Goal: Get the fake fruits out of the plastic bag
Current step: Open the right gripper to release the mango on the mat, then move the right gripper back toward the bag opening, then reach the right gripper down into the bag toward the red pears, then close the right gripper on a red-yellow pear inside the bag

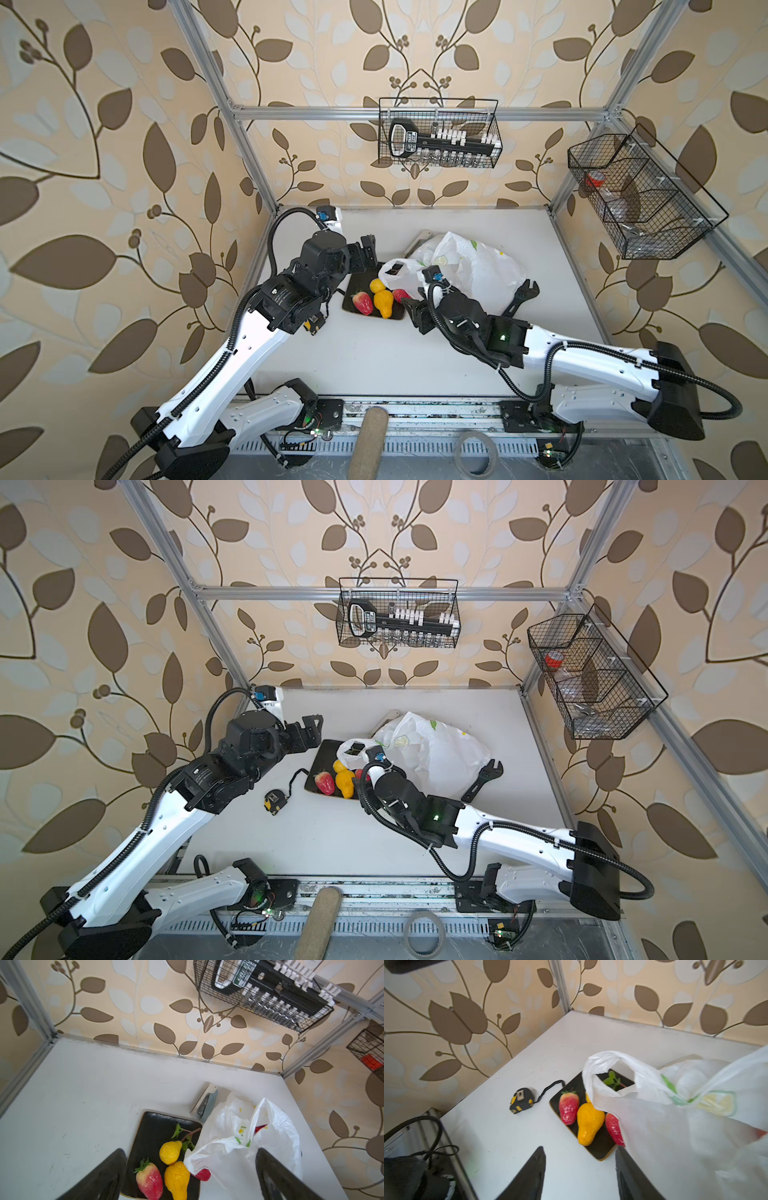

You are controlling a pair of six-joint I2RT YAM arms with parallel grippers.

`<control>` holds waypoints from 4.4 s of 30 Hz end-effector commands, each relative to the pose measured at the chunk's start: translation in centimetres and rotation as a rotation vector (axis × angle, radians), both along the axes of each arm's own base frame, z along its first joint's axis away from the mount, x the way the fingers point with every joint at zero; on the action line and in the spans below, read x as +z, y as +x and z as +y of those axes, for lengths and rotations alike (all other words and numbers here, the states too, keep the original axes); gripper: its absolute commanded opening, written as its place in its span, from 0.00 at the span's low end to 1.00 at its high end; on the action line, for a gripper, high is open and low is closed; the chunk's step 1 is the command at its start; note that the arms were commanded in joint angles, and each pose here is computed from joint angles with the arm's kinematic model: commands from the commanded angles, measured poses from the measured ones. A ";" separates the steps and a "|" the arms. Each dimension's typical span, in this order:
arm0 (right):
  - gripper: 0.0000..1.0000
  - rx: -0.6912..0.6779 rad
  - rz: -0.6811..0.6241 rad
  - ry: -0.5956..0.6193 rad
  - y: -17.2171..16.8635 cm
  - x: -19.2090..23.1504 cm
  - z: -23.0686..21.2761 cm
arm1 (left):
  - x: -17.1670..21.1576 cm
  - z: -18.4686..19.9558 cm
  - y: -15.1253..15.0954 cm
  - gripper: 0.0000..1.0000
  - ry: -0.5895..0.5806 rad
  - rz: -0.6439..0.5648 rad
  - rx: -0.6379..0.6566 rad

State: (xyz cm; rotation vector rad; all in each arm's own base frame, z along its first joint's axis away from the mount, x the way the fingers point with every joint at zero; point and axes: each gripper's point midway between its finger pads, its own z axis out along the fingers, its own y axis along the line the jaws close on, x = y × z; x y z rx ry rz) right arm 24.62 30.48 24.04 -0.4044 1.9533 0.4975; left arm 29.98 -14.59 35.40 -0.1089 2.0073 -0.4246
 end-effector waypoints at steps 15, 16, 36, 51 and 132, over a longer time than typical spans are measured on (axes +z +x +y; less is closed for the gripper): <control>0.46 -0.298 0.301 -0.138 9.7 -11.1 -5.0 | -12.8 -7.5 1.2 0.93 0.058 0.300 -0.332; 0.46 -0.295 0.299 -0.151 9.8 -11.5 -5.0 | -13.4 -7.8 1.3 0.92 0.061 0.308 -0.345; 0.43 -0.259 0.264 -0.131 7.8 -10.5 -10.9 | -13.2 -9.7 3.7 0.35 0.136 0.239 -0.446; 0.42 -0.253 0.261 -0.144 7.2 -10.1 -11.5 | -14.9 -6.1 2.7 0.93 0.397 0.261 -0.569; 0.64 -0.608 0.356 -0.092 19.2 -13.6 -18.9 | -4.0 -14.9 1.0 0.00 -0.114 0.076 -0.790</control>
